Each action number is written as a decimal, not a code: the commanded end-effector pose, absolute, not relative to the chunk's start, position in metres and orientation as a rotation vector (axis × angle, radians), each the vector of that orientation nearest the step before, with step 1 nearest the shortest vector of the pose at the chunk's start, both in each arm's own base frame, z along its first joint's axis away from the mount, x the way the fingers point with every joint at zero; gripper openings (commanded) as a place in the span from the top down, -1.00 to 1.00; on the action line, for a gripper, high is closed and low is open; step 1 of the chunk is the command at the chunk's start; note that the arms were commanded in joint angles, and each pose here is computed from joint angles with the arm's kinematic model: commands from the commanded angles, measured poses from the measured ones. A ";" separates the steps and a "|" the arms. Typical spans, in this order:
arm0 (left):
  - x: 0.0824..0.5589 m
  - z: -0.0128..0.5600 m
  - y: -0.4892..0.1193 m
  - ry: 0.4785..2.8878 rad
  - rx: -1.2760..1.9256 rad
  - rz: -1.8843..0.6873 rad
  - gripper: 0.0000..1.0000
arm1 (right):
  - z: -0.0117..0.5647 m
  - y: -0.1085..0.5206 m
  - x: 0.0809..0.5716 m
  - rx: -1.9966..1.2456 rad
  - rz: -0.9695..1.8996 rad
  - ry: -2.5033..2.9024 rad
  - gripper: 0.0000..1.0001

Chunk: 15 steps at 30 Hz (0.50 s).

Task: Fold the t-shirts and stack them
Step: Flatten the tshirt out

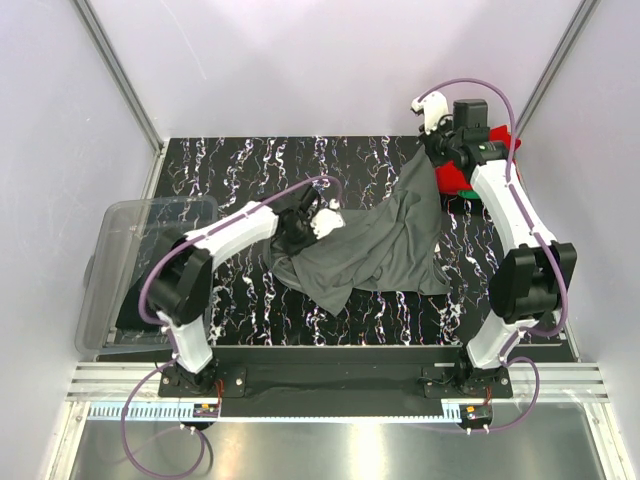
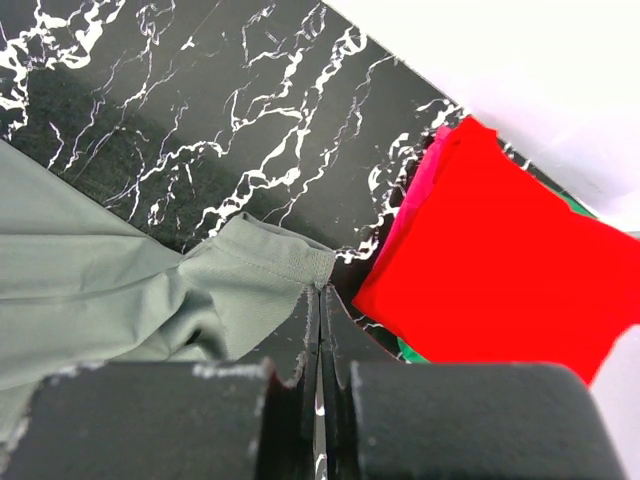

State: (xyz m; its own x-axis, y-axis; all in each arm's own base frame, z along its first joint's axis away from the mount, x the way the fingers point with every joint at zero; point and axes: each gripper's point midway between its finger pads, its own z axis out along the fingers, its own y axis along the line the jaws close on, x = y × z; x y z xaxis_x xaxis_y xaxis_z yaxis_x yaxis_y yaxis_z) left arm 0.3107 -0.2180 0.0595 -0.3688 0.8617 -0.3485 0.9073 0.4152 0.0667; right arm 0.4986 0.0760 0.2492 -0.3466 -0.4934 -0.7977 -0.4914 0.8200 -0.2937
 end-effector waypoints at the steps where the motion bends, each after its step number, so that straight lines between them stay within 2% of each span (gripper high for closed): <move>1: 0.341 0.170 -0.220 2.020 1.510 -0.055 1.00 | 0.348 0.068 0.493 -0.638 -0.089 1.798 1.00; 4: 0.358 0.234 -0.199 1.858 1.469 0.112 1.00 | 0.405 0.059 0.490 -0.547 -0.153 1.676 1.00; 9: 0.375 0.309 -0.160 1.744 1.346 0.317 1.00 | 0.484 0.041 0.473 -0.414 -0.203 1.519 1.00; 15: 0.380 0.392 -0.130 1.631 1.184 0.439 1.00 | 0.579 0.031 0.415 -0.339 -0.231 1.306 1.00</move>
State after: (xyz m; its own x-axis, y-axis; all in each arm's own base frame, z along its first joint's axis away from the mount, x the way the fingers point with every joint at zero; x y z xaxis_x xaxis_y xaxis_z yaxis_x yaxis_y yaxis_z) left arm 0.3781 -0.1465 0.3545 -0.0047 0.8356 -0.5493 0.5750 0.4517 0.6822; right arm 0.4626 0.0442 0.4937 0.0591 -0.3953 -0.9167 -0.1454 0.9051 -0.3997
